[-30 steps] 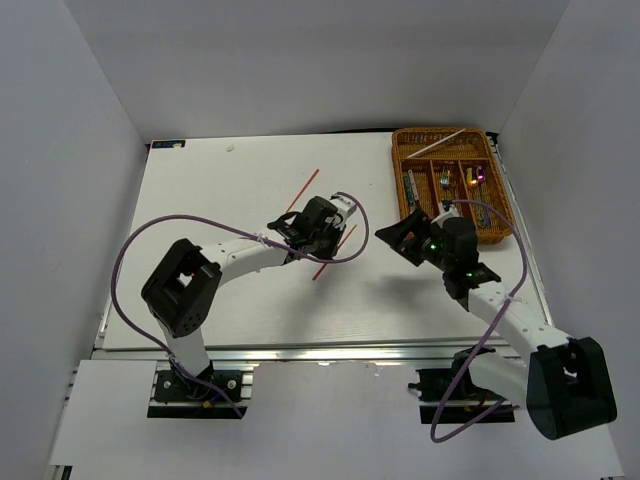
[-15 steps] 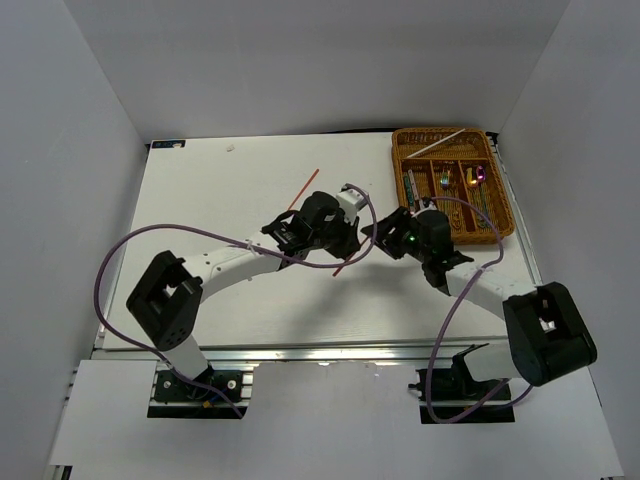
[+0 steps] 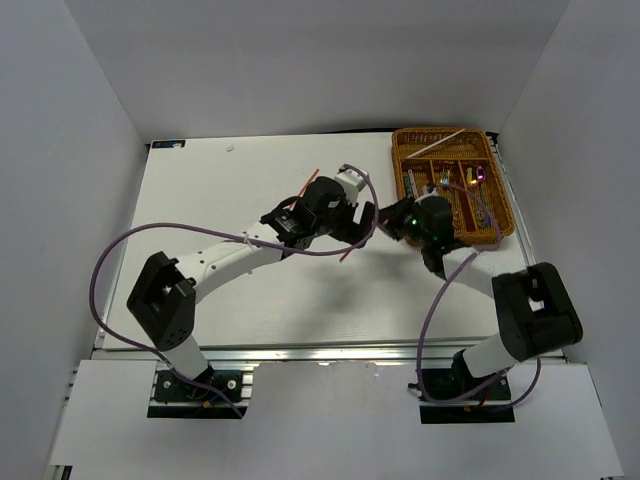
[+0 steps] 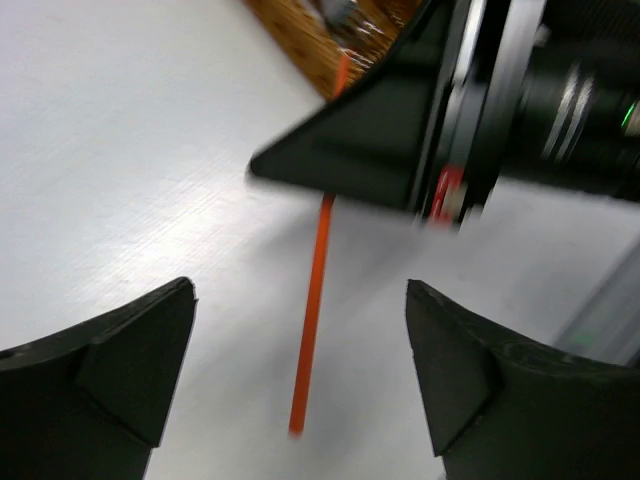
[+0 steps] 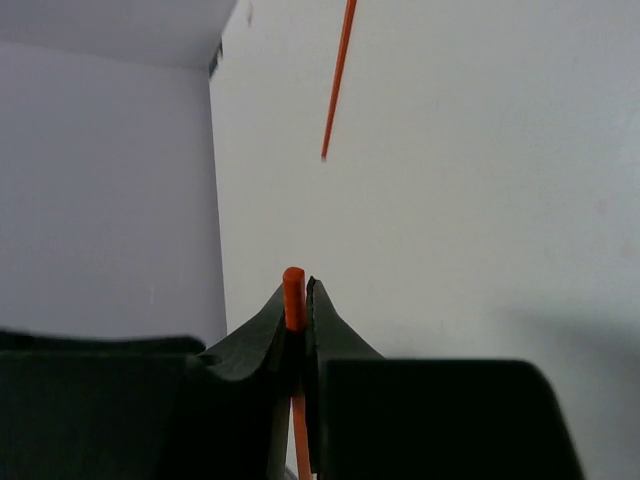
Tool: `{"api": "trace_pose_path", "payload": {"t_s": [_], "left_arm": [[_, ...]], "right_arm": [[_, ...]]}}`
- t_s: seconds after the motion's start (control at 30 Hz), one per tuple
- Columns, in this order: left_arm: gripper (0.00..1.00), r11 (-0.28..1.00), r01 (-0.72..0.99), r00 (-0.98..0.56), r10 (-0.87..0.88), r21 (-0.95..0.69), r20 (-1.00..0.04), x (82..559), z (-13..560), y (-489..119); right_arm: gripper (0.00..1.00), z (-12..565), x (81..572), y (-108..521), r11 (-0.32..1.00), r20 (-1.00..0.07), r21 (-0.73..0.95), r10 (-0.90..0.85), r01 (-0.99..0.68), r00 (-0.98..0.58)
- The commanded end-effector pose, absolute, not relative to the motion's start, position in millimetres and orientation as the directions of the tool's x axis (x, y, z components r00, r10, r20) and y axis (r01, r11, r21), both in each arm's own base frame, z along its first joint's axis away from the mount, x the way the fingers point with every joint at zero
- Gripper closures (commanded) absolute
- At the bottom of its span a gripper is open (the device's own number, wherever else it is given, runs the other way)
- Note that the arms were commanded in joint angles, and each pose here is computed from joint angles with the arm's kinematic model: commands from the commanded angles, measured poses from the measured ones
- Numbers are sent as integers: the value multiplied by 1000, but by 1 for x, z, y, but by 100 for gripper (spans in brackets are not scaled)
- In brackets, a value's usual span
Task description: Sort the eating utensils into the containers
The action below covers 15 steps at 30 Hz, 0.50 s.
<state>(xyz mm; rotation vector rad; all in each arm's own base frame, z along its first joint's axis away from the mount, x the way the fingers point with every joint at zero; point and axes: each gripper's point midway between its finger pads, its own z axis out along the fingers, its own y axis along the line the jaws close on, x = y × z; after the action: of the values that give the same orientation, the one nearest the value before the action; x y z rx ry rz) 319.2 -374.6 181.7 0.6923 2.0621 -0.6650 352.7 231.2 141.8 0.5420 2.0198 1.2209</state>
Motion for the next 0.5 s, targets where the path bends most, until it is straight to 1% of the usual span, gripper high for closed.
{"api": "trace_pose_path", "payload": {"t_s": [0.0,0.03,0.07,0.1,0.13,0.17,0.2,0.23,0.27,0.3,0.43,0.47], "left_arm": [[2,873,477,-454,145,-103,-879,342,230,-326],[2,932,356,-427,97,-69,-899,346,250,-296],[2,947,318,-420,93,-50,-903,343,254,-282],[2,955,294,-412,89,-40,-907,340,258,-271],[2,958,286,-406,100,-22,-909,335,261,-261],[2,961,275,-393,100,-13,-914,327,266,-247],[2,963,271,-393,109,-2,-913,322,266,-241],[2,963,268,-407,139,27,-903,316,261,-232],[2,965,258,-411,154,47,-898,311,257,-221],[2,966,248,-418,175,73,-891,308,253,-213],[2,966,236,-424,197,102,-884,298,239,-197],[2,966,241,-421,192,95,-886,297,238,-196]], "right_arm": [[100,190,424,193,433,-378,902,773,-13,-509],[100,194,447,167,441,-387,898,806,17,-447],[100,180,468,153,454,-385,888,821,72,-421],[100,205,501,127,452,-402,888,851,82,-337],[100,206,519,116,453,-405,886,860,99,-311],[100,182,539,104,443,-383,881,874,164,-299],[100,212,567,84,425,-390,897,891,122,-233],[100,187,588,75,419,-378,893,896,163,-235],[100,188,604,69,421,-382,894,895,154,-230],[100,191,635,46,438,-407,886,892,151,-197],[100,200,686,18,463,-445,882,879,89,-172],[100,200,691,8,457,-442,886,884,77,-154]]}}
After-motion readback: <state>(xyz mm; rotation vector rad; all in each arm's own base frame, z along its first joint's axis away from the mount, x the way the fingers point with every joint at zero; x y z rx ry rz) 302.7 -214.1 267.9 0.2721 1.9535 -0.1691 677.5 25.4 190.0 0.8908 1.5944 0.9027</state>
